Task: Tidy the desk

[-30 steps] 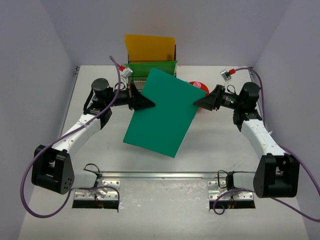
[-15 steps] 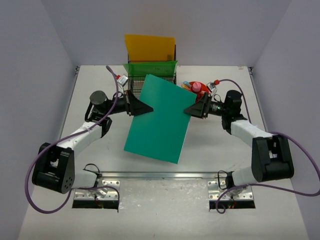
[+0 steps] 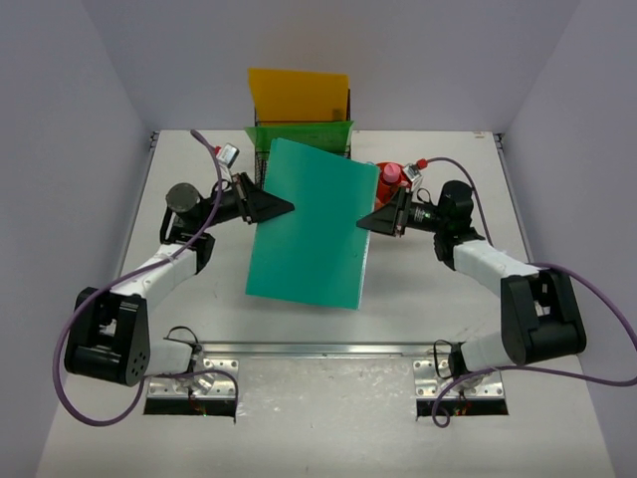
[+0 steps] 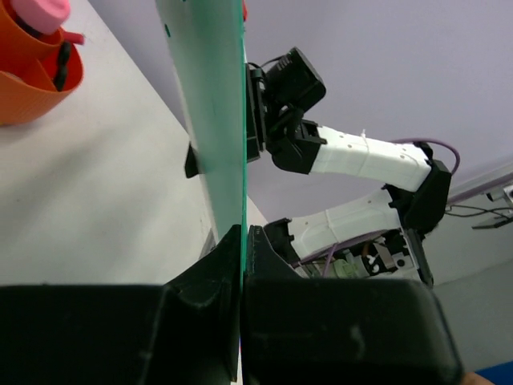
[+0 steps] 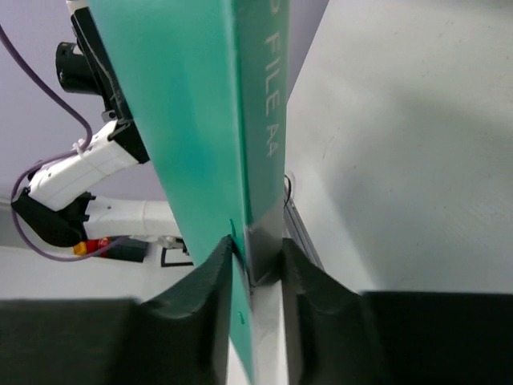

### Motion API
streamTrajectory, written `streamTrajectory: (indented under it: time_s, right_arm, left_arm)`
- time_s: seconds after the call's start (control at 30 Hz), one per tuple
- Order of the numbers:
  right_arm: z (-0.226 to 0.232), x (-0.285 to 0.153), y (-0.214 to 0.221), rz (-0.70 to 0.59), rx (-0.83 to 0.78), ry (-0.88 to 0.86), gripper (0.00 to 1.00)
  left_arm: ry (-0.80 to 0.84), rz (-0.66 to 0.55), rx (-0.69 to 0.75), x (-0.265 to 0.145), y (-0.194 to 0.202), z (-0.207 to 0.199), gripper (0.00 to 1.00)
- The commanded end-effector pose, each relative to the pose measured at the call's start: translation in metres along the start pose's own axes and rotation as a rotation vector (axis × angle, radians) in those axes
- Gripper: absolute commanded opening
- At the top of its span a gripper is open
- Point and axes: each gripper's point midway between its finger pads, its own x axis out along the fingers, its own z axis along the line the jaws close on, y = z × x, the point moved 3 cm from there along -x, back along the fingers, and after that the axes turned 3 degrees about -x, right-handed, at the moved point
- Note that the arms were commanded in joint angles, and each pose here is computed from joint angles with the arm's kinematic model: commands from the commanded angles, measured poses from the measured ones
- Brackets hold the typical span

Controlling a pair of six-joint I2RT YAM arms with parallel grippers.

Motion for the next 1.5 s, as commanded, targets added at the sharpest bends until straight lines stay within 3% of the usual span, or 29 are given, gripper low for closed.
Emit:
streamTrajectory:
  time_s: [0.0,0.03,0.23,0.4,0.5,0.73,1.13,1.47]
  right_arm:
    - [0.038,0.014,-0.024,0.0,-0.218,-0.057,0.04]
    - [0.039,0.015,-0.025,0.001,-0.226,-0.057,0.01]
    - [0.069,0.024,-0.04,0.01,-0.543,-0.027,0.0]
    - [0.075,0.035,-0.05,0.022,-0.654,0.003,0.0]
    - [0.093,0.051,-0.064,0.034,-0.812,0.028,0.0]
    - [0.11,0.079,-0.096,0.0,-1.085,0.164,0.0]
    - [0.13,0.097,-0.145,-0.108,-1.406,0.225,0.0]
    - [0.12,0.102,-0.159,-0.103,-1.513,0.273,0.0]
  left_arm:
    - [-0.097,-0.076,0.212,0.002,-0.029,-0.011,0.0]
    - [-0.152,-0.049,0.219,0.0,-0.024,0.002,0.0]
    - [-0.6,-0.077,0.505,-0.025,-0.067,0.03,0.0]
    - [-0.754,-0.093,0.713,-0.04,-0.085,0.028,0.0]
    - [-0.826,-0.106,0.844,-0.038,-0.093,0.025,0.0]
    - [-0.838,-0.09,1.128,-0.008,-0.09,0.015,0.0]
    - [-0.599,-0.096,1.477,0.034,-0.115,0.001,0.0]
    - [-0.431,-0.082,1.551,0.052,-0.123,0.011,0.0]
